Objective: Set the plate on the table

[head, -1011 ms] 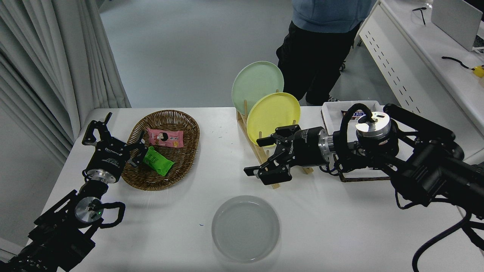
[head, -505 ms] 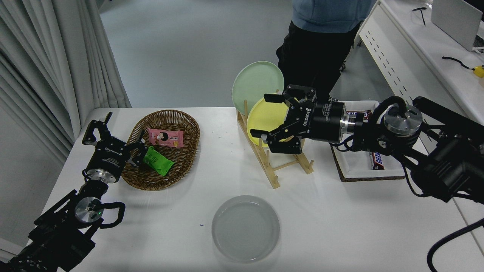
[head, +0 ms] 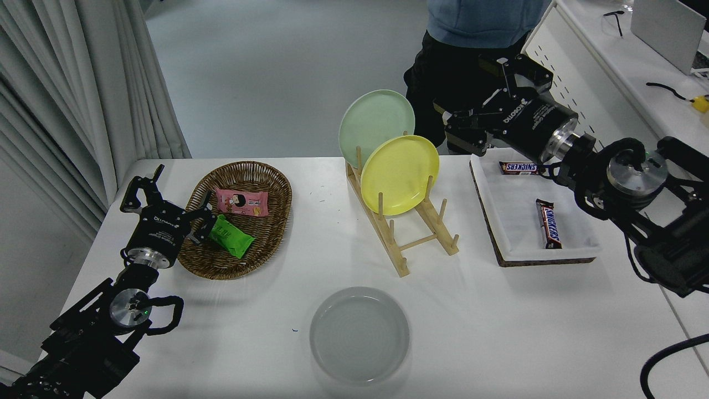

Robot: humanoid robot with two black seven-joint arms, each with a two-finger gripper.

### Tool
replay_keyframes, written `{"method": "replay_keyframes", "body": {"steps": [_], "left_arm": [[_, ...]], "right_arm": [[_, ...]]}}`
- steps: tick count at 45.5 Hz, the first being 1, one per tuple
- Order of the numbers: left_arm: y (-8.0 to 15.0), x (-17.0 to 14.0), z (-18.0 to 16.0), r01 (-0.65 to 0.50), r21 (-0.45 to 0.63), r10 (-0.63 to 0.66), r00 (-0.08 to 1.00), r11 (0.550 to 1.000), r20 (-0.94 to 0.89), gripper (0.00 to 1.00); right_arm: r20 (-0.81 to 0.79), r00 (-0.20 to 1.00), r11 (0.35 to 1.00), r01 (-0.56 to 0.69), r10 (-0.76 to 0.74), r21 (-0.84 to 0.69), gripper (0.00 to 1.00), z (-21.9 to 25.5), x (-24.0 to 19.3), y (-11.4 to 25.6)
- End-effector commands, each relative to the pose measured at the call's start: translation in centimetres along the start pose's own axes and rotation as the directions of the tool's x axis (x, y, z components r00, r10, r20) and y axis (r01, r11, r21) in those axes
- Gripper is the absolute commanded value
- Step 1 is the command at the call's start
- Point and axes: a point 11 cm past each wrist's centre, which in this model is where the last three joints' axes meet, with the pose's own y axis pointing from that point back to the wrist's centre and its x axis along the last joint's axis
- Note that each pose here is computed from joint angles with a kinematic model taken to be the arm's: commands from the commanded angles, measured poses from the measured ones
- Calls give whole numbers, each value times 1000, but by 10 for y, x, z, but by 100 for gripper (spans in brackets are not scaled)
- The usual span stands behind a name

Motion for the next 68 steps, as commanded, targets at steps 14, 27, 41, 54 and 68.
{"method": "replay_keyframes", "body": {"steps": [14, 27, 41, 54, 68], "left_arm": [[0, 0, 0, 0, -1, 0, 1000, 1000, 0, 100], [0, 0, 0, 0, 0, 0, 1000, 1000, 0, 100], [0, 0, 0, 0, 0, 0, 1000, 1000, 0, 100], [0, 0, 0, 0, 0, 0, 1000, 1000, 0, 100], [0, 0, 0, 1, 0, -1, 1000, 1000, -1, 100]], "right_arm": [[-49, 974, 939, -200, 222, 278, 100, -21, 99, 43], [-89, 958, 924, -235, 273, 301, 100, 1, 143, 62], [-122, 923, 896, -314, 366, 313, 100, 20, 179, 86], [-71, 924, 874, -329, 377, 359, 100, 32, 201, 97], [-35, 923, 873, -351, 384, 338, 100, 53, 216, 101]]}}
